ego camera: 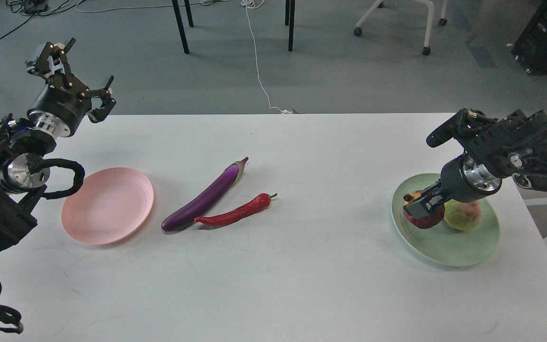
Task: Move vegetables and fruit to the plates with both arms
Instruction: 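Set the pomegranate on the green plate beside the fig and release, then retract the right gripper and reach the left hand to the purple eggplant, then grasp the eggplant with the left hand and lift it, then lower the eggplant onto the pink plate and release it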
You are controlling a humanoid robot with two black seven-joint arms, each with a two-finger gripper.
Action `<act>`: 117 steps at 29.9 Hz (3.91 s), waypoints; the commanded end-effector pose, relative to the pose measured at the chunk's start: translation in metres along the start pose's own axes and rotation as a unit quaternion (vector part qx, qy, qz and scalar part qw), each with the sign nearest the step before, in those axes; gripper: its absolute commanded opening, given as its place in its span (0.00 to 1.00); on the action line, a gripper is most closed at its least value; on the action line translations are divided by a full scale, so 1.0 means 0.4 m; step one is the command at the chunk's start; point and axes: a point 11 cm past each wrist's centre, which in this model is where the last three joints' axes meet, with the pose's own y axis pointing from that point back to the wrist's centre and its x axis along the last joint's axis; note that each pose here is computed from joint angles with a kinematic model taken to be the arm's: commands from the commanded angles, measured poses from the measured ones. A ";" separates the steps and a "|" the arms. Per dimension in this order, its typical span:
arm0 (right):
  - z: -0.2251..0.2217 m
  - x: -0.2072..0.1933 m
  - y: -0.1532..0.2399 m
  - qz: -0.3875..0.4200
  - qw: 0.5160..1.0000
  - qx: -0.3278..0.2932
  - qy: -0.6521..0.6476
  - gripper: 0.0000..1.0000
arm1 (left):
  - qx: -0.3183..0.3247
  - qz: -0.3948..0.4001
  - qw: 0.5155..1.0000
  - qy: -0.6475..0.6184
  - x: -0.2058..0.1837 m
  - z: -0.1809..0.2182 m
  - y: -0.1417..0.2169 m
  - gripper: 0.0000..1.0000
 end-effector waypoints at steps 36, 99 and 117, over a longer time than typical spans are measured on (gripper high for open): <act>0.266 0.145 0.210 0.455 0.663 0.234 -0.547 0.99 | 0.132 -0.295 0.843 -0.430 -0.373 -0.162 -0.011 0.98; 0.354 -0.034 0.076 0.463 0.216 0.428 -0.745 0.99 | 0.348 -0.245 0.456 -0.782 0.125 -0.093 0.287 0.13; 0.360 -0.048 0.073 0.465 0.215 0.422 -0.748 0.99 | 0.332 -0.252 0.472 -0.777 0.091 -0.119 0.262 0.78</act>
